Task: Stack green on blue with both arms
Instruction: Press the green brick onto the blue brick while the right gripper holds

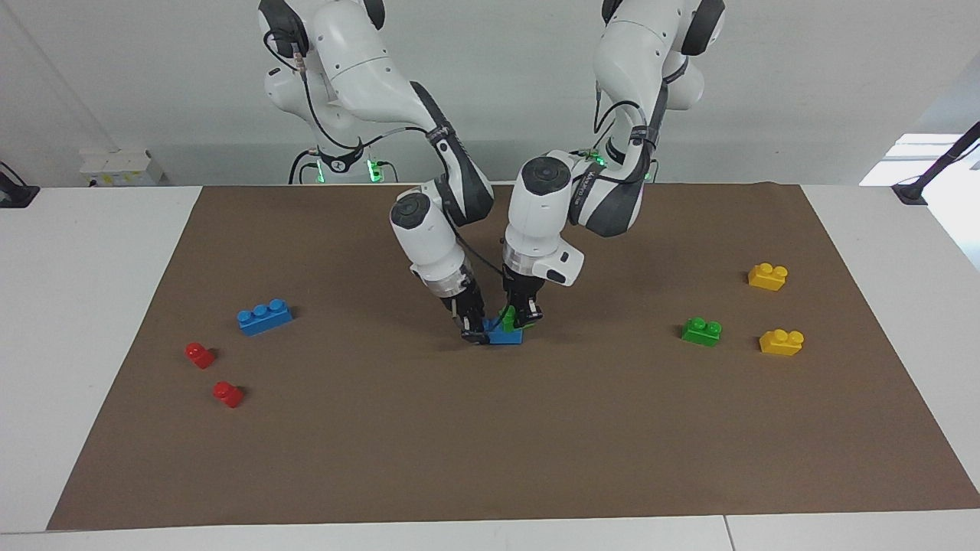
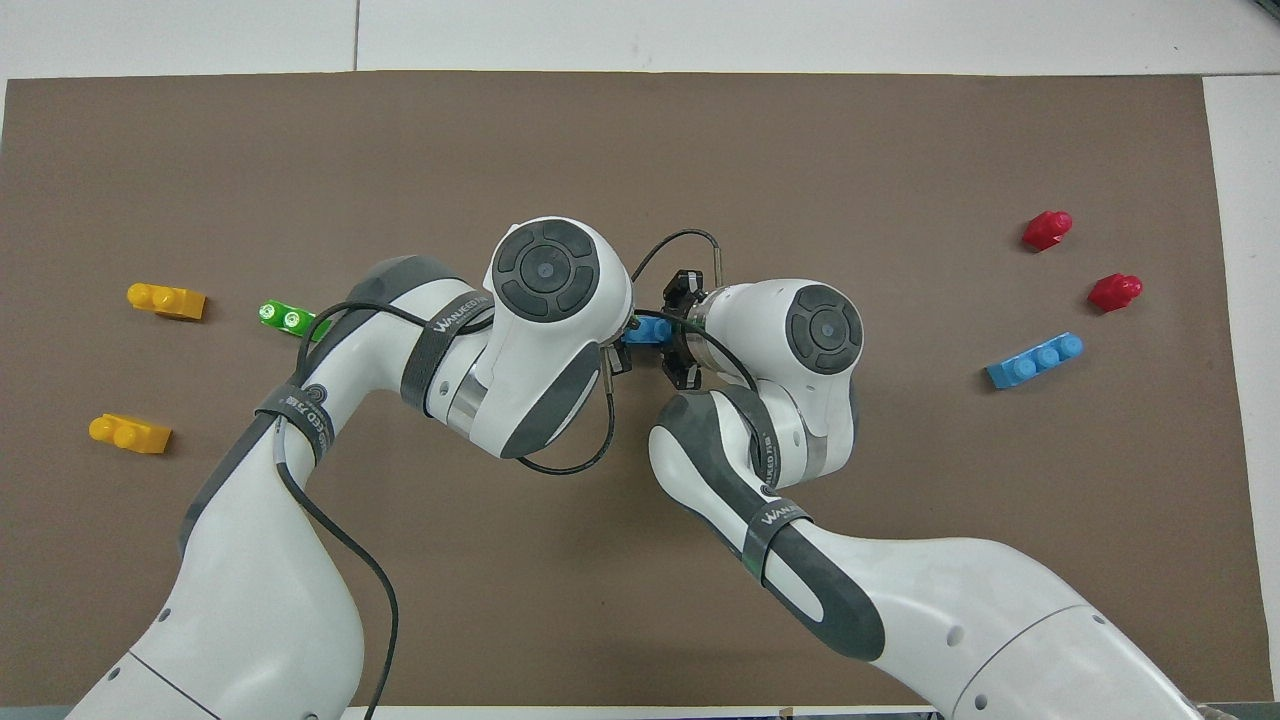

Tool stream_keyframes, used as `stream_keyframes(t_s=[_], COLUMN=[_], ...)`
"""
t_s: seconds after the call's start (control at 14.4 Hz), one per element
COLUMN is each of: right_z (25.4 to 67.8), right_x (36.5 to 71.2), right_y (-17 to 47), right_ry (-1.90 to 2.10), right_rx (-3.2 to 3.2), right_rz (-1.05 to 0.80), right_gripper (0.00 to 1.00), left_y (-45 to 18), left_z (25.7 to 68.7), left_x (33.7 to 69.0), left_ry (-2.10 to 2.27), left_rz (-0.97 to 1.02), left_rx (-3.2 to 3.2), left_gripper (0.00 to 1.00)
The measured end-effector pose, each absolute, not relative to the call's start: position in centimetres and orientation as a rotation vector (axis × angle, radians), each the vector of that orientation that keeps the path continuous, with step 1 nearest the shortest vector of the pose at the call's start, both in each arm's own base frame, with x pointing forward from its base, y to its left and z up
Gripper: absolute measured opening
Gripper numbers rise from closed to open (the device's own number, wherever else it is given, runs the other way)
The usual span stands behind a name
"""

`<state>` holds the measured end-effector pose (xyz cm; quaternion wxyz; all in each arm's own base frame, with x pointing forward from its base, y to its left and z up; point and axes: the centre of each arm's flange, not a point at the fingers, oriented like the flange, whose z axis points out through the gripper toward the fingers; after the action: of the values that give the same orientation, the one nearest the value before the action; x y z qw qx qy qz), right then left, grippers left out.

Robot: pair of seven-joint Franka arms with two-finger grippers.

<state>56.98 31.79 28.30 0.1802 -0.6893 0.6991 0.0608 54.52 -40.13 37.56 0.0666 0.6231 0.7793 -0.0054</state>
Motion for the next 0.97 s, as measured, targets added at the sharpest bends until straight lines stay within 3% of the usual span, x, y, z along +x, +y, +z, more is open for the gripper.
stream_keyframes(t_s=[0.97], right_z=[28.3], right_x=[57.0], right_y=[31.8], right_ry=[1.976], right_rx=[-1.947], right_rz=[0.172], right_gripper=[0.34], left_y=[-41.2], left_z=[36.7], left_x=[52.9], left_ry=[2.242], left_rz=[-0.003], left_rx=[1.962], left_gripper=[0.34])
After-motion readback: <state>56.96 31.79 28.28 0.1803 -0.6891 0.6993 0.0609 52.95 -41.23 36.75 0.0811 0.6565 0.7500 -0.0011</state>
